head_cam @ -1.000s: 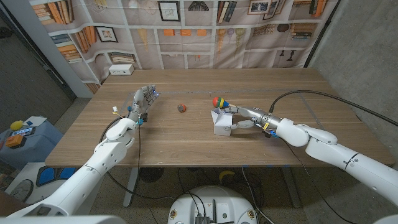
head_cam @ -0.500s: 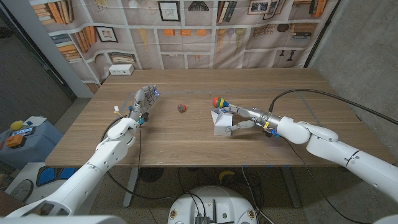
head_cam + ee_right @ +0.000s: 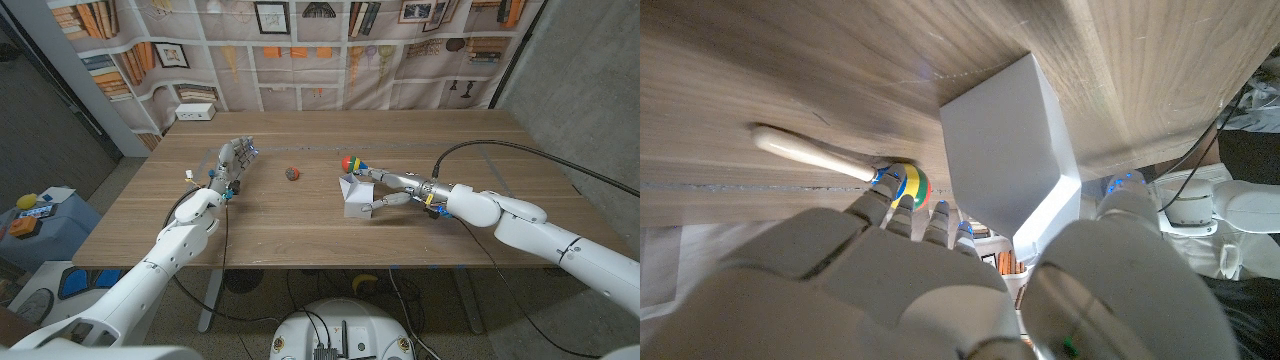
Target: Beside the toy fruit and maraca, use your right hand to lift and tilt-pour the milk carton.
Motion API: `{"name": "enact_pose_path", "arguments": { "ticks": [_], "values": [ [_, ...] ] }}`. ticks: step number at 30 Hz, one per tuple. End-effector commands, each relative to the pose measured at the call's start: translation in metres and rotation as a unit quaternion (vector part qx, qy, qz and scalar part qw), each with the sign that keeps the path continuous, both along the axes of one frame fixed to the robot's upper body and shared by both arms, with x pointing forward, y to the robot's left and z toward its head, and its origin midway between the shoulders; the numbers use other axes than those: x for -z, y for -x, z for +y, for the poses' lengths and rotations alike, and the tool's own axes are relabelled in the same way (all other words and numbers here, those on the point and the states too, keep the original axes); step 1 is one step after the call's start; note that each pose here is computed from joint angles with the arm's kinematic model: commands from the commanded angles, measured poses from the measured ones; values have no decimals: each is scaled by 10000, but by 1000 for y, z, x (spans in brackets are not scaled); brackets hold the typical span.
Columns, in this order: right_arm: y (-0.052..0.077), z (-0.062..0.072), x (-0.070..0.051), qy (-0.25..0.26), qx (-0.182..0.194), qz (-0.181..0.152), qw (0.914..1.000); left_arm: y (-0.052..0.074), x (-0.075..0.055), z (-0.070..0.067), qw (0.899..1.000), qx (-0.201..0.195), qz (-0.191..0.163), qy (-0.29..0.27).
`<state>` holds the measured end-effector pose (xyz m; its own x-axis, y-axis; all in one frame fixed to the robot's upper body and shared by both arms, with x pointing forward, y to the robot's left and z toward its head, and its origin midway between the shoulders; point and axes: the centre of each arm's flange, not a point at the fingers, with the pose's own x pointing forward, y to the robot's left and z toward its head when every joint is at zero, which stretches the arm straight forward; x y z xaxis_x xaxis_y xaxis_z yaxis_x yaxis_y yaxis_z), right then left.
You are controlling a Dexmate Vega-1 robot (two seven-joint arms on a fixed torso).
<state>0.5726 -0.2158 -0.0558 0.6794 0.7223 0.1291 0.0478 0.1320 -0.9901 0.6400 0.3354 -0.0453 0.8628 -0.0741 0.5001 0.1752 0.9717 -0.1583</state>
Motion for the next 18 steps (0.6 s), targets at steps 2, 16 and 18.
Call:
{"name": "enact_pose_path", "arguments": {
  "ticks": [2, 16, 18],
  "values": [
    [6, -4, -13, -85, -194, 85, 9997, -2, -2, 2, 9999, 44, -86, -39],
    [11, -7, -27, -741, -358, 141, 9965, -2, -5, 2, 9997, 65, -179, -135],
    [11, -7, -28, -848, -365, 150, 9956, -1, -6, 2, 9997, 71, -185, -156]
  ]
}}
